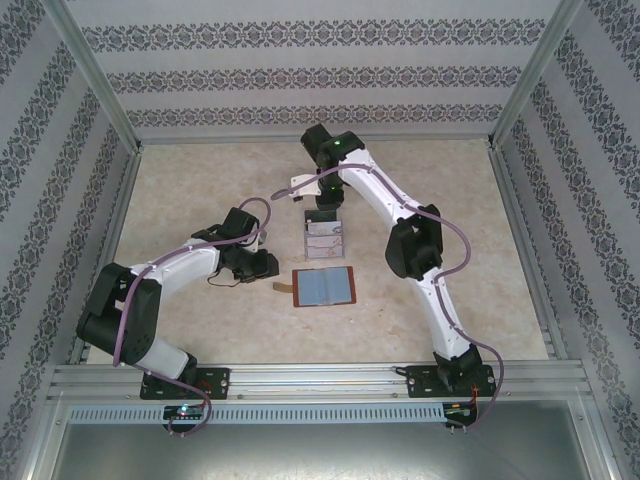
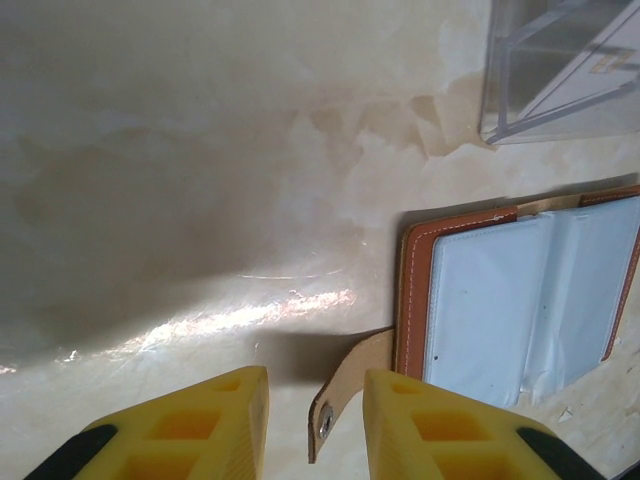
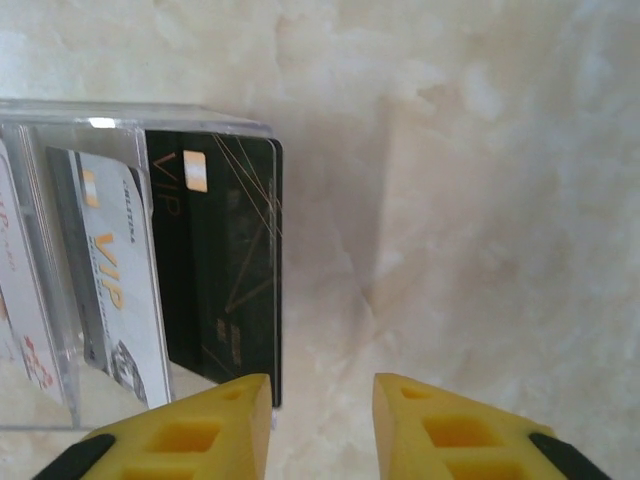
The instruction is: Take the credit cards out of the card holder
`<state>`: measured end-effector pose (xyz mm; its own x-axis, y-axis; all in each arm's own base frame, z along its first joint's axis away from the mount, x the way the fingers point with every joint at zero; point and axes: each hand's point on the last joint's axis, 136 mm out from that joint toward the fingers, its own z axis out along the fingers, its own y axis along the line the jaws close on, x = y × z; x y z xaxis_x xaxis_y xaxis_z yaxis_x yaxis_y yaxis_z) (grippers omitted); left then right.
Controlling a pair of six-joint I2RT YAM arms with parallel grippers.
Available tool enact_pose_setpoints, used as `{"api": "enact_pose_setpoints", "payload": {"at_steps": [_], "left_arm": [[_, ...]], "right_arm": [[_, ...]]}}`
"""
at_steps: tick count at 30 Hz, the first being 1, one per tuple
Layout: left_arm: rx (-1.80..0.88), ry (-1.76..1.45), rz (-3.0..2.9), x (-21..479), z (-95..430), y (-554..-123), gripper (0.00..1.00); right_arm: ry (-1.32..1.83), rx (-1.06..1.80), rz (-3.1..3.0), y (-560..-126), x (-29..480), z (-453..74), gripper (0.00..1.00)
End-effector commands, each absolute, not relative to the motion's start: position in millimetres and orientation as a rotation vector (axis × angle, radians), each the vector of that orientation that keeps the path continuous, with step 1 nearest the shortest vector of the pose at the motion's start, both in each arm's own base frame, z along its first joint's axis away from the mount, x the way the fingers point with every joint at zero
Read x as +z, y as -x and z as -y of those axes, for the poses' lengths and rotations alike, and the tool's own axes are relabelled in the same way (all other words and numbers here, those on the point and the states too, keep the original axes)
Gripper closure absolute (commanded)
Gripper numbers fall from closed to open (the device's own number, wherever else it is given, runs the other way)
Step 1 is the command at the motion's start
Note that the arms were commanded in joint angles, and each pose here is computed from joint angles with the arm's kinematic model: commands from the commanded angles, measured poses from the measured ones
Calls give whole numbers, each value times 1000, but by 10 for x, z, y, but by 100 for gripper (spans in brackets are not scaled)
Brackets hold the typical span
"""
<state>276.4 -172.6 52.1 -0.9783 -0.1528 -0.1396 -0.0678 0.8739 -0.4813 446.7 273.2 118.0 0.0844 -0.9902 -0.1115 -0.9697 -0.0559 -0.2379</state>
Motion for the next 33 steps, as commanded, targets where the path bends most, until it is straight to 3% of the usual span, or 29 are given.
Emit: {"api": "enact_pose_setpoints", "payload": {"at_steps": [1, 4, 8, 13, 14, 15, 22, 33], "left_arm": [[-673, 160, -2860, 557, 1616, -2759, 67], [-572, 156, -2852, 552, 1502, -2805, 61], [-462, 139, -2840, 581, 1383, -2870, 37], [-432, 132, -2822, 579, 1349, -2921, 22], [-426, 131, -2817, 580, 1344, -2939, 3], [-417, 130, -2813, 581, 1334, -2955, 0], [-249, 111, -2758, 647, 1129, -3099, 0], [191, 64, -2530, 974, 471, -3302, 0]], "right_arm": [[1998, -184, -1940, -4472, 1606, -2700, 62], [1920, -193, -1974, -4436, 1659, -2630, 46], [1848, -173, -2002, -4263, 1678, -2556, 3], [1766, -149, -2030, -4026, 1661, -2425, 2], [1734, -147, -2039, -3994, 1655, -2394, 2], [1701, -144, -2047, -3971, 1657, -2360, 2], [1368, -94, -2190, -3824, 1547, -1970, 2], [567, -57, -2302, -3835, 1291, -954, 2]]}}
